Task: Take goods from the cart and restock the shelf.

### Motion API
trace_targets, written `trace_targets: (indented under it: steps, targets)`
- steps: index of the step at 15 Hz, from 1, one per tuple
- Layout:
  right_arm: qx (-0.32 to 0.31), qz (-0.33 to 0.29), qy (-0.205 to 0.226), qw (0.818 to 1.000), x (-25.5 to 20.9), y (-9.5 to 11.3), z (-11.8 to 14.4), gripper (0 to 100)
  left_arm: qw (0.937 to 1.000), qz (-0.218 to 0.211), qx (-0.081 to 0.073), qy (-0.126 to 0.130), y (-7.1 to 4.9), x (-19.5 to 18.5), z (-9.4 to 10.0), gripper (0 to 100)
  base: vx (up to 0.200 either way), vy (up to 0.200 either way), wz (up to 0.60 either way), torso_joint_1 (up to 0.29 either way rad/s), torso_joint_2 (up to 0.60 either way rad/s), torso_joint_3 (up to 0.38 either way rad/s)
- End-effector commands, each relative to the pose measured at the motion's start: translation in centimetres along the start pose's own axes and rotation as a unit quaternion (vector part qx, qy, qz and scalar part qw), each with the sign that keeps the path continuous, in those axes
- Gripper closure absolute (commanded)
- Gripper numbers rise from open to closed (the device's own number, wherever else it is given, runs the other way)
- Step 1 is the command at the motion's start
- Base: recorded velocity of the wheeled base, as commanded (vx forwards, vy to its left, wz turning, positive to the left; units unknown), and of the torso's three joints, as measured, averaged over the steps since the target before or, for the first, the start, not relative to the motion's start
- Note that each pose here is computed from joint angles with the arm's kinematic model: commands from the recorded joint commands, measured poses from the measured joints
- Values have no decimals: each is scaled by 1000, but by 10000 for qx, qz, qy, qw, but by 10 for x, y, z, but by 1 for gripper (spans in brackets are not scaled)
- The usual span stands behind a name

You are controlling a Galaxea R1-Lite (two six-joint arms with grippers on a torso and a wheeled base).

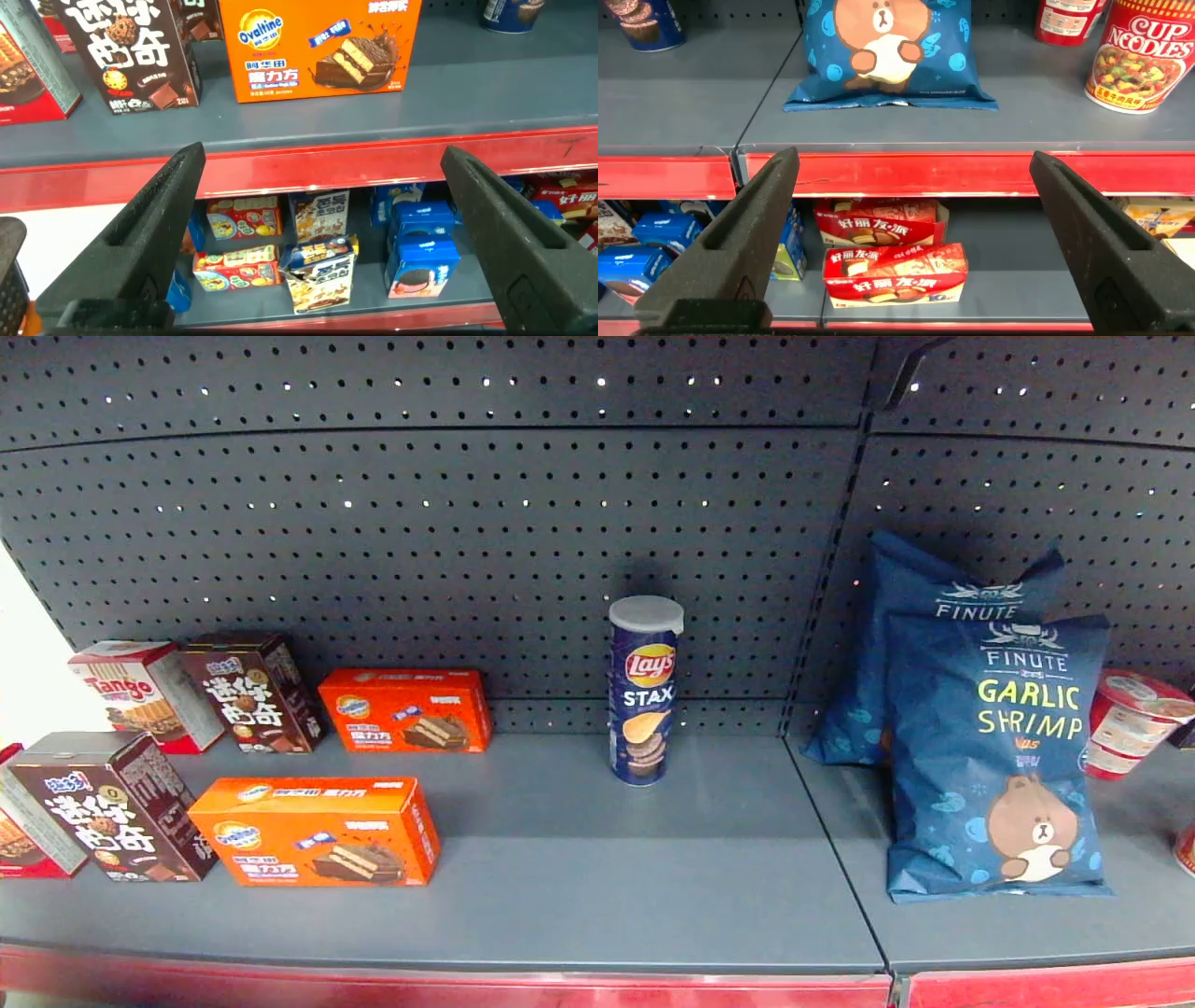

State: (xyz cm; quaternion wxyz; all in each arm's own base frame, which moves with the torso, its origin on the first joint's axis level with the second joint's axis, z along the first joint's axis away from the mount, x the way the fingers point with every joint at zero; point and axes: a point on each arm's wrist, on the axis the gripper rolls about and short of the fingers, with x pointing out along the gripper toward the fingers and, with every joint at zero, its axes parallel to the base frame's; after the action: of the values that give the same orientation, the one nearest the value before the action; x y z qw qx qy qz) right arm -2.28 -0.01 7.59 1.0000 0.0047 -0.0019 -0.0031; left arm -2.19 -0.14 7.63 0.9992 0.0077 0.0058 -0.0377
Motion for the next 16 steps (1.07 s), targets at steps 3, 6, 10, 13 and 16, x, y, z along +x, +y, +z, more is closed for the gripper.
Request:
trace_targets:
  steps: [3,6,10,13,16]
  targets:
    - [-8,-7,-4,10000,0,0,0,0,10000,1,-3,8,0,0,0,0,0,0,0,0,0,0]
    - [-31,-7,-4,10000,0,0,0,0,10000,1,-10,8,0,0,0,0,0,0,0,0,0,0]
    - [-31,-7,-4,10000,0,0,0,0,10000,1,-10,8,0,0,0,0,0,0,0,0,0,0]
    - [-31,-15,-4,10000,0,0,0,0,10000,1,-10,8,0,0,0,0,0,0,400,0,2,2]
    - [-31,-15,-4,10000,0,0,0,0,10000,1,-10,1,0,0,0,0,0,0,600,4,2,2]
